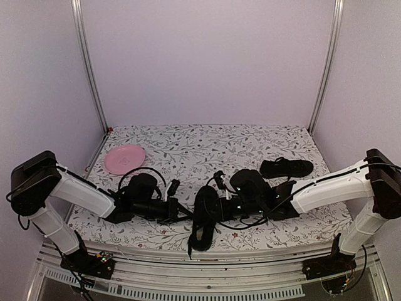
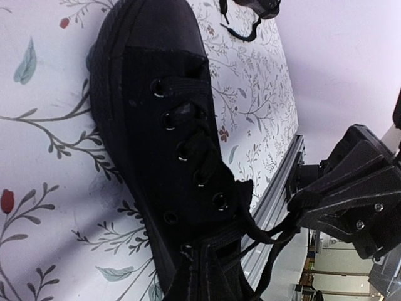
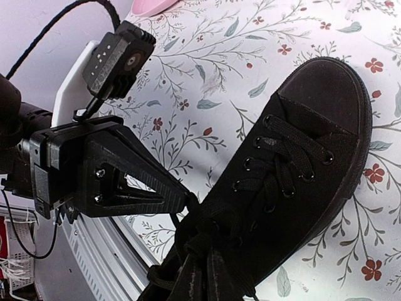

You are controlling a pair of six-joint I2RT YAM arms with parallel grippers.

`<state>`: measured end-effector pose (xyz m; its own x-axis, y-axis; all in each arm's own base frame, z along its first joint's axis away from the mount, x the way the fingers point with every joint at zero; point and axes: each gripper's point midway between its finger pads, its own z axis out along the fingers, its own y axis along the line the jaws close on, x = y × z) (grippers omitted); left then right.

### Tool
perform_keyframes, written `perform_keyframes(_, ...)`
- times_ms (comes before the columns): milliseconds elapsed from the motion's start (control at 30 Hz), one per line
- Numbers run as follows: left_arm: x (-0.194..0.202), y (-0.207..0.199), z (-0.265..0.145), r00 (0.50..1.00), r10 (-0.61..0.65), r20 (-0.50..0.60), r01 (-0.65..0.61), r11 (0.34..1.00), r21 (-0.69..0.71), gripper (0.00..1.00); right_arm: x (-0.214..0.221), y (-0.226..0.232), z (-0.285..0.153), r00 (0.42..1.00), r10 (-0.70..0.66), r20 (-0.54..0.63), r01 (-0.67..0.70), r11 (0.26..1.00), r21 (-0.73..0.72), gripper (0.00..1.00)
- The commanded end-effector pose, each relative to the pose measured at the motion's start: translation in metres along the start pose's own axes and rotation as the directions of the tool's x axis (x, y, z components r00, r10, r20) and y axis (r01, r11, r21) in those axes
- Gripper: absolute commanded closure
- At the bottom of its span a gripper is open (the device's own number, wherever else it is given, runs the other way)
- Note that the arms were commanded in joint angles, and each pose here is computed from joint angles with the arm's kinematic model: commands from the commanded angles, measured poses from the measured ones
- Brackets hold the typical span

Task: Tie the shoes
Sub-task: Tie the crossed shoelace on the shoe.

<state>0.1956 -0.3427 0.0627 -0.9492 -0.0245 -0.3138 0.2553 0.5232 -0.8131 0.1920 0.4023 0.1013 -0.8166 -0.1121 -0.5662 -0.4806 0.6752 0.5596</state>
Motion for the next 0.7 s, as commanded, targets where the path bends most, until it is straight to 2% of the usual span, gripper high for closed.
perform_keyframes(0, 0.001, 0.006, -0.007, 1.0, -0.002, 0.018, 0.003, 1.0, -0.024, 1.0, -0.012, 0.005, -0.011, 0.998, 0.039, 0.047, -0.037, 0.999, -0.038, 0.94)
perform_keyframes(133, 0.001, 0.007, -0.008, 1.0, -0.002, 0.019, 0.003, 1.0, -0.022, 1.0, -0.012, 0.004, -0.009, 0.998, 0.054, 0.039, -0.052, 0.997, -0.049, 0.92)
perform_keyframes(433, -0.001, 0.0, -0.006, 1.0, 0.011, 0.013, -0.011, 1.0, -0.002, 1.0, -0.015, 0.007, -0.005, 0.998, 0.052, 0.035, -0.049, 0.996, -0.076, 0.63)
perform_keyframes(667, 0.0, 0.0, -0.005, 1.0, 0.012, 0.008, -0.012, 1.0, 0.0, 1.0, -0.02, 0.016, 0.003, 0.999, 0.019, 0.03, -0.016, 0.995, -0.095, 0.52)
